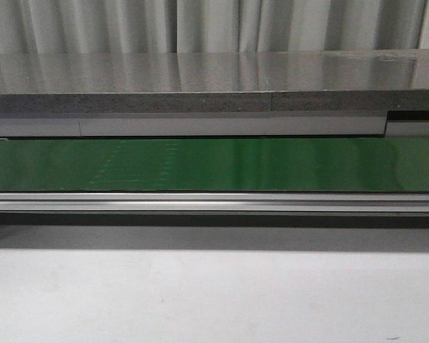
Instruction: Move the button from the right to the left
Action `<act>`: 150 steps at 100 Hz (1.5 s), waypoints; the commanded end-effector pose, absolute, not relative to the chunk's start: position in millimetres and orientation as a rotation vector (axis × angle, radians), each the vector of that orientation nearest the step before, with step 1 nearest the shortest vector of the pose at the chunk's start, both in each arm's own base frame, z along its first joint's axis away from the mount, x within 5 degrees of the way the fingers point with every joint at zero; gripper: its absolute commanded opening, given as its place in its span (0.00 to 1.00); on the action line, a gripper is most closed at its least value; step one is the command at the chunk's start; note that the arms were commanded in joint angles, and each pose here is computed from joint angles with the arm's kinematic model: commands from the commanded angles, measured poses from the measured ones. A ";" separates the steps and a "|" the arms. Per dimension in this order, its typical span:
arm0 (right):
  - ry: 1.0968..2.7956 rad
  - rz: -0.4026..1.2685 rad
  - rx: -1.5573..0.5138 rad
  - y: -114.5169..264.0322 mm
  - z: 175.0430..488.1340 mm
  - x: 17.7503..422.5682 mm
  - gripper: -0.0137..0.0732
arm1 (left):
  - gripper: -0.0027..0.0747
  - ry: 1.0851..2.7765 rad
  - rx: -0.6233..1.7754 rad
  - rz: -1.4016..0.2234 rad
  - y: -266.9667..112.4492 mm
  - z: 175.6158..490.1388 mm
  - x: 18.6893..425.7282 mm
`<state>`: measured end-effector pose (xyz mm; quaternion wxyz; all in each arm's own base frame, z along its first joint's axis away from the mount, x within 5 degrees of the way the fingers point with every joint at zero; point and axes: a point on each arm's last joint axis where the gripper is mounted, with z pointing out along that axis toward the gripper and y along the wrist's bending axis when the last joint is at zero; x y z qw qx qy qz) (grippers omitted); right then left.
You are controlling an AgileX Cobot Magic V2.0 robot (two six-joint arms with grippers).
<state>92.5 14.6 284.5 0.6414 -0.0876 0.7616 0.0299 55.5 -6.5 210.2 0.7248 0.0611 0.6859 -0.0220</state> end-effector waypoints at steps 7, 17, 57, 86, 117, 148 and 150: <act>1.652 0.011 -0.172 10.2 298.4 93.9 0.08 | 0.04 1.439 0.136 -0.066 -7.4 205.5 53.8; 1.661 0.003 -0.146 8.3 297.8 93.8 0.08 | 0.04 1.439 0.136 -0.066 -7.4 205.5 53.8; 1.541 0.049 -0.024 4.1 268.4 88.3 0.08 | 0.04 1.439 0.136 -0.066 -7.4 205.5 53.8; 1.486 0.043 -0.031 3.2 241.6 68.3 0.08 | 0.04 1.439 0.136 -0.066 -7.4 205.5 53.8; 1.411 0.044 -0.029 2.5 216.3 53.5 0.08 | 0.04 1.439 0.136 -0.066 -7.4 205.5 53.8; 1.441 0.046 -0.028 2.6 209.0 54.9 0.08 | 0.04 1.439 0.136 -0.066 -7.4 205.5 53.8; 1.441 0.046 -0.028 2.6 209.0 54.9 0.08 | 0.04 1.439 0.136 -0.066 -7.4 205.5 53.8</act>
